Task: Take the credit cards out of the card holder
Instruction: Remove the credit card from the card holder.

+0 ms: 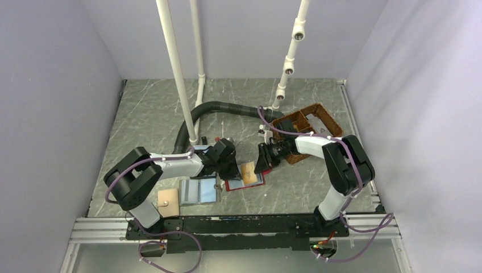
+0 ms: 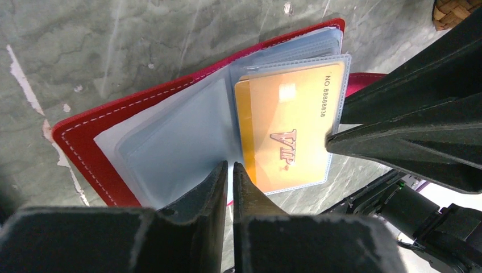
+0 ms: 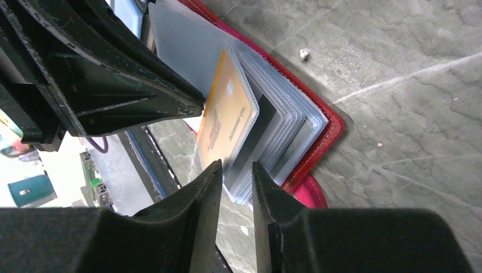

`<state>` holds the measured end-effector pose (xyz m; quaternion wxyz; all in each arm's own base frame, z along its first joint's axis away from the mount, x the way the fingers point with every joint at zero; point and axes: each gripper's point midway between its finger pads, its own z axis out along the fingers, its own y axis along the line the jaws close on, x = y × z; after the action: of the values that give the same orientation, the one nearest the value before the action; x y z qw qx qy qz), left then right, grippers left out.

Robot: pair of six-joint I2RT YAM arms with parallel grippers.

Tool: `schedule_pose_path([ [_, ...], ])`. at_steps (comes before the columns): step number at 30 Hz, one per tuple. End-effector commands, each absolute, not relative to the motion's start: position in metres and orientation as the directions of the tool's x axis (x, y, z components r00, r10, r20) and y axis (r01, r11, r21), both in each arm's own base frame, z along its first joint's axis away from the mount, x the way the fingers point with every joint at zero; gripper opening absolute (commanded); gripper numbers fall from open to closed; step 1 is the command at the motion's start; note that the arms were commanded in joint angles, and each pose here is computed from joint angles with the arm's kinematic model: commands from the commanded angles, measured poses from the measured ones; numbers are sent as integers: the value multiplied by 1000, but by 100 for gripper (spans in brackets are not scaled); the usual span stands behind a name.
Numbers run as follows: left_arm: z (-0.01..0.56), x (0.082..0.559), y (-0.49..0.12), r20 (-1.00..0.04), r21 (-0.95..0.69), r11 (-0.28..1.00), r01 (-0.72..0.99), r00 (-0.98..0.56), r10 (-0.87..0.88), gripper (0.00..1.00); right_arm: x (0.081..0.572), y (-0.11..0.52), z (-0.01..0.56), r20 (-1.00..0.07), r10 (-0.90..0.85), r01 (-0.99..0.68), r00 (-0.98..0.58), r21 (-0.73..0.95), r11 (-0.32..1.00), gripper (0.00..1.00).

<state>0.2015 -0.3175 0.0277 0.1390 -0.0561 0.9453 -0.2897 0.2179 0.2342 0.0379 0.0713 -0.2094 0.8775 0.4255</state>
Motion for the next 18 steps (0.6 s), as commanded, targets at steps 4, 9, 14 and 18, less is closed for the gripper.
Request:
schedule_pose_path([
  [4,33,207,-330,-224,-588,809,-2,-960,-166,10,218,250,56,-333,-314,-450,-889,761,467,28],
  [9,36,208,-334,-227,-603,798,5,-960,-165,9,213,256,68,-355,-310,-461,-882,785,413,26],
  [14,40,208,-337,-231,-630,776,15,-958,-170,9,214,256,64,-341,-316,-454,-885,782,426,17],
  [18,41,204,-336,-220,-642,767,2,-959,-181,9,216,255,59,-327,-327,-449,-887,776,444,5],
])
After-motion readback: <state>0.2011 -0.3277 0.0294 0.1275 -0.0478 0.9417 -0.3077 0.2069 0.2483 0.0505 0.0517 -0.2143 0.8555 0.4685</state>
